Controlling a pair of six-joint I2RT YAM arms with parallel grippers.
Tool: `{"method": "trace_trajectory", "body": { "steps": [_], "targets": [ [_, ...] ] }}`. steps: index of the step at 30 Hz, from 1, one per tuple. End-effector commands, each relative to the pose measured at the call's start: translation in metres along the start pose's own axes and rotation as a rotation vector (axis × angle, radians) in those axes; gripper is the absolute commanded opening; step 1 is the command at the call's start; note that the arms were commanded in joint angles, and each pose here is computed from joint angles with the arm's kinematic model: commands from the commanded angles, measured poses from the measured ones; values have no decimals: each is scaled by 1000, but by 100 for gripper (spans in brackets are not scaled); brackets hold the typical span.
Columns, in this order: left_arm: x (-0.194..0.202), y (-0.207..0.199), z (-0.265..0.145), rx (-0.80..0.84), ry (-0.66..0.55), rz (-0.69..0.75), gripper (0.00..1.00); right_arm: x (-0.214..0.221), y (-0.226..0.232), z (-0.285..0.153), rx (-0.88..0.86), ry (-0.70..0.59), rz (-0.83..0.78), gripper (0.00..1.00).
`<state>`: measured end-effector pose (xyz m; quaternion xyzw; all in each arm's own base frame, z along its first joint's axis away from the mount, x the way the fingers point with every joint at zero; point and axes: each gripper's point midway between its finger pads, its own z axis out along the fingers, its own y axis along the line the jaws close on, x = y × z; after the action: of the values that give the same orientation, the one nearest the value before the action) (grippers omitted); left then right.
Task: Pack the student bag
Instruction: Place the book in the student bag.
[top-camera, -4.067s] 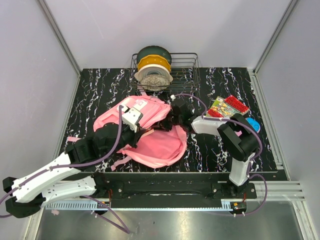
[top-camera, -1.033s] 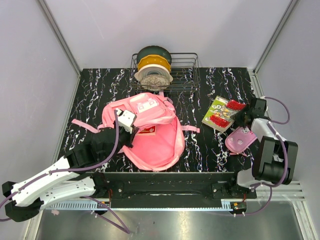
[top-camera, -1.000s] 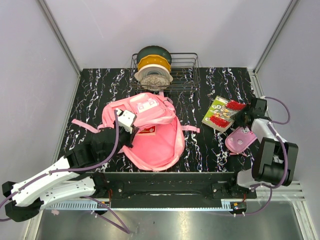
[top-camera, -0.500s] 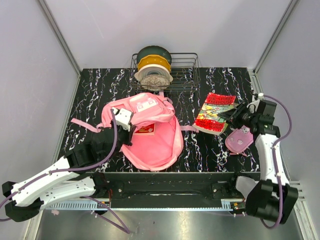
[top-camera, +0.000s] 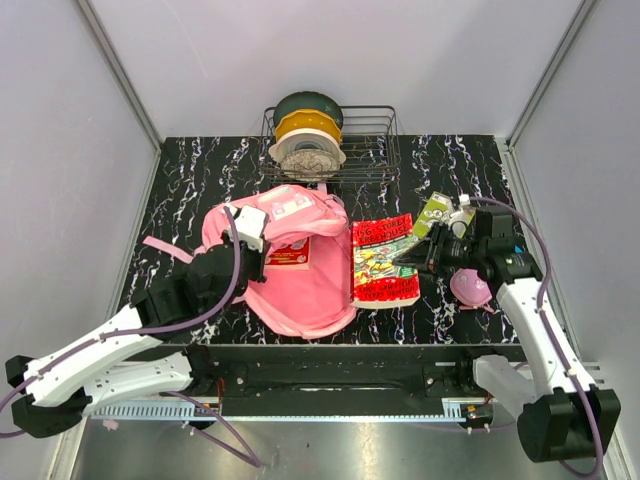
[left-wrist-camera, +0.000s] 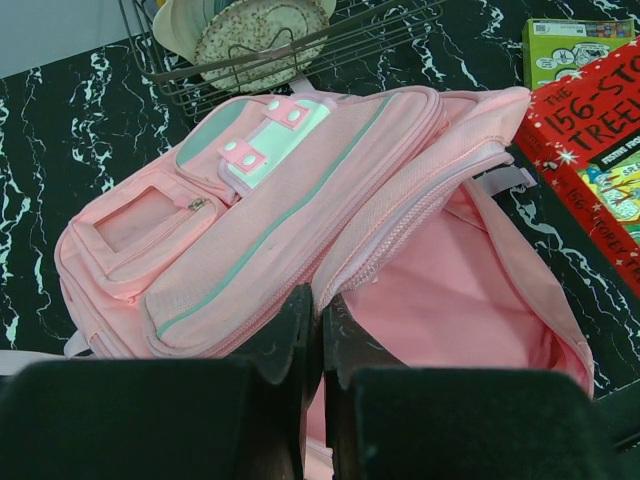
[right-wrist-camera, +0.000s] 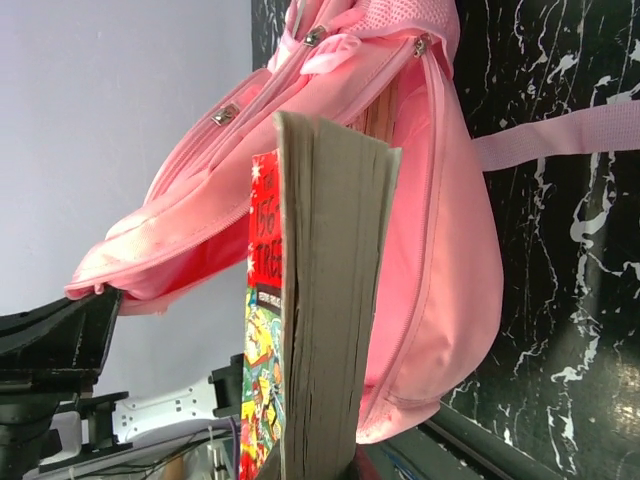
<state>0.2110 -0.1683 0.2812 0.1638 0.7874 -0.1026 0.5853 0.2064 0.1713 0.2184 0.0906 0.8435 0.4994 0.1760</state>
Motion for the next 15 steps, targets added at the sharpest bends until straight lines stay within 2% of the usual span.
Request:
{"method": "trace_trajectory", "body": {
  "steps": [1, 6, 8, 15],
  "targets": [
    [-56, 10, -10, -41, -155, -132, 0, 19, 24, 0, -135, 51, 17, 0],
    [-58, 2, -7, -13, -157, -130, 0, 43, 24, 30, -156, 148, 37, 0],
    [-59, -1, -8, 6, -161, -134, 0, 48, 30, 45, -156, 154, 1, 0],
    [-62, -10, -11, 66, -173, -138, 0, 53, 44, 101, -197, 204, 19, 0]
  ]
}}
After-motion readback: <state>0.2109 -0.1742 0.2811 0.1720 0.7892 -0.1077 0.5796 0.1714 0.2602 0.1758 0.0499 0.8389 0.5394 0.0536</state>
